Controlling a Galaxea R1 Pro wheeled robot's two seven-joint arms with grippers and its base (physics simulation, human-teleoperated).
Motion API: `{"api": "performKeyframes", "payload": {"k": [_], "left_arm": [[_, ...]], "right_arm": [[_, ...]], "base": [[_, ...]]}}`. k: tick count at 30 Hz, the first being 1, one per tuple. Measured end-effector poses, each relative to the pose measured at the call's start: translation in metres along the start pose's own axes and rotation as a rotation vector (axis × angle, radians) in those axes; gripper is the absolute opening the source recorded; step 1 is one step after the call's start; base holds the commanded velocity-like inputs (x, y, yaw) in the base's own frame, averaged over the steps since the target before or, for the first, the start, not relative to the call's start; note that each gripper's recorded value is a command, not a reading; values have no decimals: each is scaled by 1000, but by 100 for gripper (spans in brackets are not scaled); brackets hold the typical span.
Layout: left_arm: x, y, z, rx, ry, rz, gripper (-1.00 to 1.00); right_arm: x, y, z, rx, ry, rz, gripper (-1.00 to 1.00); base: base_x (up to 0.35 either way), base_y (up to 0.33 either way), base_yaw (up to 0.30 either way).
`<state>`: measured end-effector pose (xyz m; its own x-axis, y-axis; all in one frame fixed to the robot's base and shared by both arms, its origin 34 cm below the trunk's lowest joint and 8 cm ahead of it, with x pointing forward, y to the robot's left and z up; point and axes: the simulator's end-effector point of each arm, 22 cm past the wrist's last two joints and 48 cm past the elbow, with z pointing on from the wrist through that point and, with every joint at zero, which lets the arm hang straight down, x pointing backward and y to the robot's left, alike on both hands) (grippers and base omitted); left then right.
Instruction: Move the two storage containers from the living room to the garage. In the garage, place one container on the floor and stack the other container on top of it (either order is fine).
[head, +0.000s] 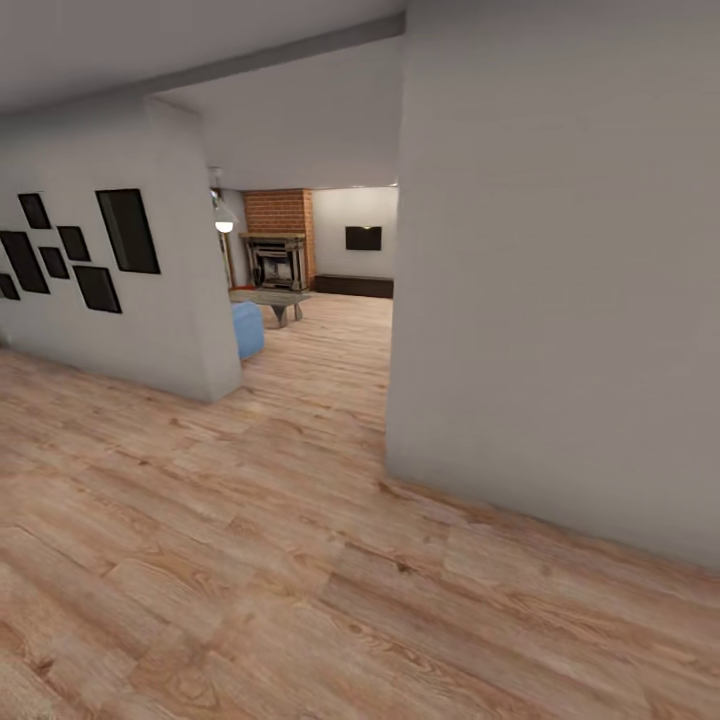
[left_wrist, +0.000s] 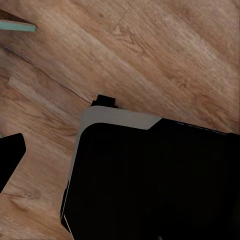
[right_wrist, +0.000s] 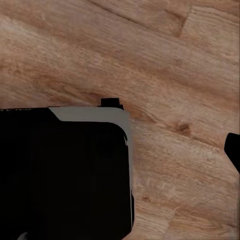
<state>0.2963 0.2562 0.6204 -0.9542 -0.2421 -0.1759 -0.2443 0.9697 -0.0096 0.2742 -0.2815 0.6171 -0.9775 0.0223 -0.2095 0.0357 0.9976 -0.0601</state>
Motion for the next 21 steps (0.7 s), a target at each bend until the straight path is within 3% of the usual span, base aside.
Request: {"api": "performKeyframes", "payload": {"k": [21], "left_arm": [[0,-1,0,1,1,0,100]], "right_arm": [[0,0,0,0,0,0,100]], "base": [[323,0,268]]}}
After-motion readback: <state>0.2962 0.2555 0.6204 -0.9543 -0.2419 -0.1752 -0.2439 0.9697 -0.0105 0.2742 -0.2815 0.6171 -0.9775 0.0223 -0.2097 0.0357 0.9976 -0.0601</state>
